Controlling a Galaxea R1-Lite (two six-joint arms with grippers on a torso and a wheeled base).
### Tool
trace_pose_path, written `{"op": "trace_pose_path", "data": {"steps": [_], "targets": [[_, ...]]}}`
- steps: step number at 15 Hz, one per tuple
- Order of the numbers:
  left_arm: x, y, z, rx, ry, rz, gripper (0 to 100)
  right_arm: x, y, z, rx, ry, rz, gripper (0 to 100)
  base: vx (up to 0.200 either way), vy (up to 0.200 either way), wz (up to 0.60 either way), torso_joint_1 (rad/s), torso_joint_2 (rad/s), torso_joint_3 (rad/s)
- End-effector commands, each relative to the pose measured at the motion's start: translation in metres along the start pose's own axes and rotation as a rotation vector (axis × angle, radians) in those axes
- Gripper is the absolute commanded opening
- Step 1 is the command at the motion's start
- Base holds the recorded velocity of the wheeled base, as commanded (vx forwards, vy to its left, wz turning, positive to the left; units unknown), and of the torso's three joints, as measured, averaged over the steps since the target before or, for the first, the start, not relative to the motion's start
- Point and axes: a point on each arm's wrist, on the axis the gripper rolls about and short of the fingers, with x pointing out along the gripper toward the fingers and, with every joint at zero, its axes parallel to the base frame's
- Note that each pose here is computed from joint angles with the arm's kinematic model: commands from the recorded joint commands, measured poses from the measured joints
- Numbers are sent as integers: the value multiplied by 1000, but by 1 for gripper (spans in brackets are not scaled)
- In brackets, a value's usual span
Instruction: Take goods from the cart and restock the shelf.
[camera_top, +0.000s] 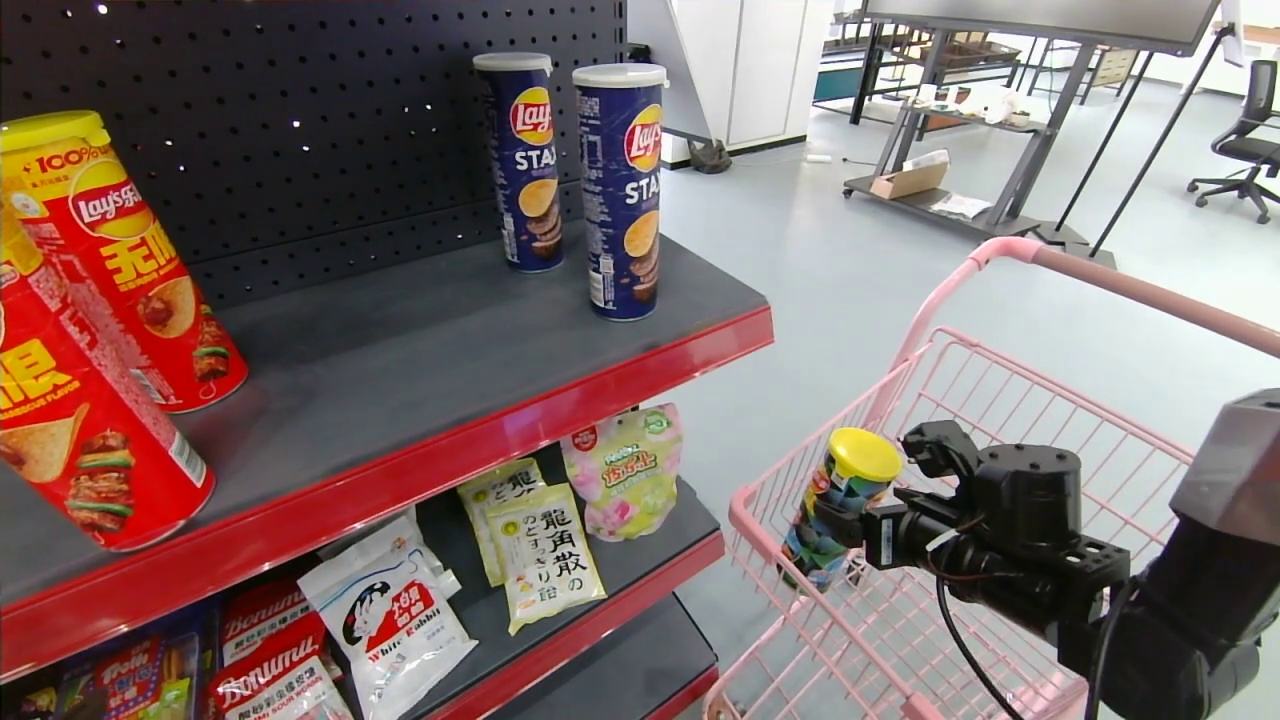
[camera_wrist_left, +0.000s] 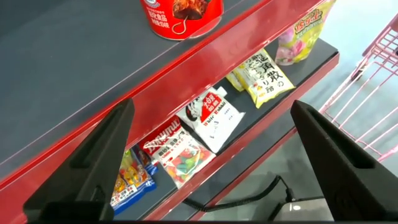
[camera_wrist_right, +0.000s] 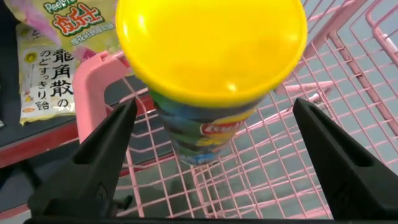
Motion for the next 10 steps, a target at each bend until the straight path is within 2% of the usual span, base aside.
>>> {"op": "trace_pose_path", "data": {"steps": [1,10], "targets": [[1,0,0,1,5,-2,100,10,0,-3,0,9,-1,100,0,0,0,0,0,0],[1,0,2,0,2,0,100,32,1,-1,2,-11,-1,100,0,0,0,0,0,0]]}}
